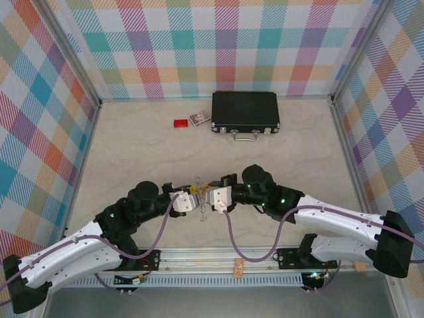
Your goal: Put the keys on the keyring
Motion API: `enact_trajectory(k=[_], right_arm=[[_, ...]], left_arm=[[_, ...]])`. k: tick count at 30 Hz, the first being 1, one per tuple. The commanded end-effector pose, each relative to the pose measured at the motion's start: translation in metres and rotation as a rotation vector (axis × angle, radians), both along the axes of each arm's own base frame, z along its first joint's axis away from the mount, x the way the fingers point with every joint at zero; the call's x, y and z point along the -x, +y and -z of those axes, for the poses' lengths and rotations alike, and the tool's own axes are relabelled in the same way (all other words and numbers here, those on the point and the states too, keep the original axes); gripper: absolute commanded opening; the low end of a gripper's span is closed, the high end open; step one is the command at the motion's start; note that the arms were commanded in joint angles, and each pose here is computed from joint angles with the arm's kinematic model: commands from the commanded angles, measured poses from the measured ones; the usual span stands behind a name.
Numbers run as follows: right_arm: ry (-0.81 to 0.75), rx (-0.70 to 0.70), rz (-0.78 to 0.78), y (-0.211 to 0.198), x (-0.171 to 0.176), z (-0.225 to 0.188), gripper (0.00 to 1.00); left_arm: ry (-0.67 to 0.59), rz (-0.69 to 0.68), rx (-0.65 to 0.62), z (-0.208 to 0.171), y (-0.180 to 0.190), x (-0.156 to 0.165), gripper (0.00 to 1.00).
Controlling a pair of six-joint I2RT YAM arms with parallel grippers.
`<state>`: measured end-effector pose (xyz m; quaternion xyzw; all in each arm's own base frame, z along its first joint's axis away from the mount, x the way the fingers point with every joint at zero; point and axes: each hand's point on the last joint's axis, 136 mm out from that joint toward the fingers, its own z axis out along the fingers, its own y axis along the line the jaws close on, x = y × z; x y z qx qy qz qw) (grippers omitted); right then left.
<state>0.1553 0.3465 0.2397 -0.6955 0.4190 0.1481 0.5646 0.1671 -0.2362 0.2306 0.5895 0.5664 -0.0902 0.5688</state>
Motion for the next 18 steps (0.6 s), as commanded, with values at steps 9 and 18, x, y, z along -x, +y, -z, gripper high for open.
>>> enact_trajectory(k=[9,18], right_arm=[[-0.051,-0.042,0.005,0.0056,-0.0039,-0.0187,0.00],[-0.069,-0.042,0.005,0.0025,-0.0033,-0.0189,0.00]], left_arm=[[-0.012,0.035,0.045,-0.0156,-0.0056,0.0056,0.00],[-0.011,0.029,0.038,-0.0142,-0.0050,0.0048,0.00]])
